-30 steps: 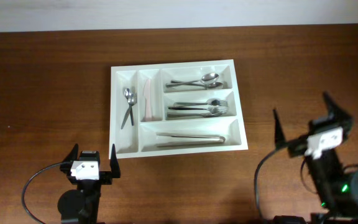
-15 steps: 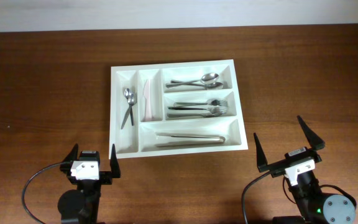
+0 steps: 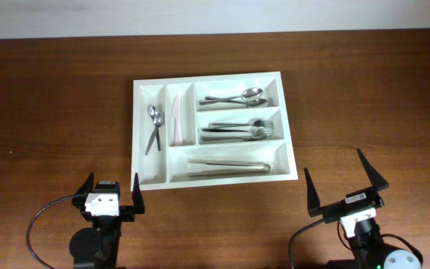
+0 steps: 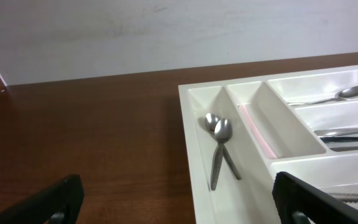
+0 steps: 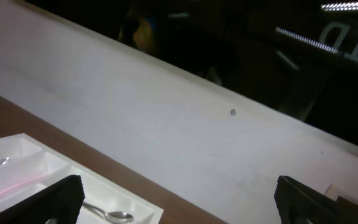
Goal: Pack container
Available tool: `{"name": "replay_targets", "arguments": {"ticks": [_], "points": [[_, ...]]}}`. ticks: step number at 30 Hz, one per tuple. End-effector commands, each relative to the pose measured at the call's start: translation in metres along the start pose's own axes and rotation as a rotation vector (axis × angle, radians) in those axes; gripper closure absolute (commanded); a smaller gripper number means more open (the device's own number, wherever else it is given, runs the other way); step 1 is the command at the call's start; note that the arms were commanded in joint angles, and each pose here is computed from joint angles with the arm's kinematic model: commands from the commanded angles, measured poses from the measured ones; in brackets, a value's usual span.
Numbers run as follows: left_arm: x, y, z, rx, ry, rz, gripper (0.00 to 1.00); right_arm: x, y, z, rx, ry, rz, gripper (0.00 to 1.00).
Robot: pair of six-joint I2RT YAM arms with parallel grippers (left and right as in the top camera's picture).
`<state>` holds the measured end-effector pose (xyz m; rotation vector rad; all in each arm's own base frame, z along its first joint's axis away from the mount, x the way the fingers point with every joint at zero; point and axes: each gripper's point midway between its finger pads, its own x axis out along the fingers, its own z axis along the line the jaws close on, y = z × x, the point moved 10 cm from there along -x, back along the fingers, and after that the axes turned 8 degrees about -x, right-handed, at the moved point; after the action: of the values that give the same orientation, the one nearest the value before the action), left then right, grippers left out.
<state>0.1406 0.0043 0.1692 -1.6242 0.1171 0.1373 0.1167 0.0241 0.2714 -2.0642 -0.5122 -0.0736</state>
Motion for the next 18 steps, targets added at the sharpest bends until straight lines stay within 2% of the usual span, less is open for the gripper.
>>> {"name": "replay_targets", "arguments": {"ticks": [1,6,18], "points": [[0.0,0.002,0.001,0.016,-0.012,-0.002,0.01,0.0,0.003,0.004,0.005,-0.017,-0.01,0.01],[0.0,0.002,0.001,0.016,-0.012,-0.002,0.01,0.001,0.011,0.008,0.012,-0.027,0.01,0.01],[0.0,0.002,0.001,0.016,-0.012,-0.002,0.01,0.002,0.067,0.037,0.064,-0.099,0.146,0.01]]}}
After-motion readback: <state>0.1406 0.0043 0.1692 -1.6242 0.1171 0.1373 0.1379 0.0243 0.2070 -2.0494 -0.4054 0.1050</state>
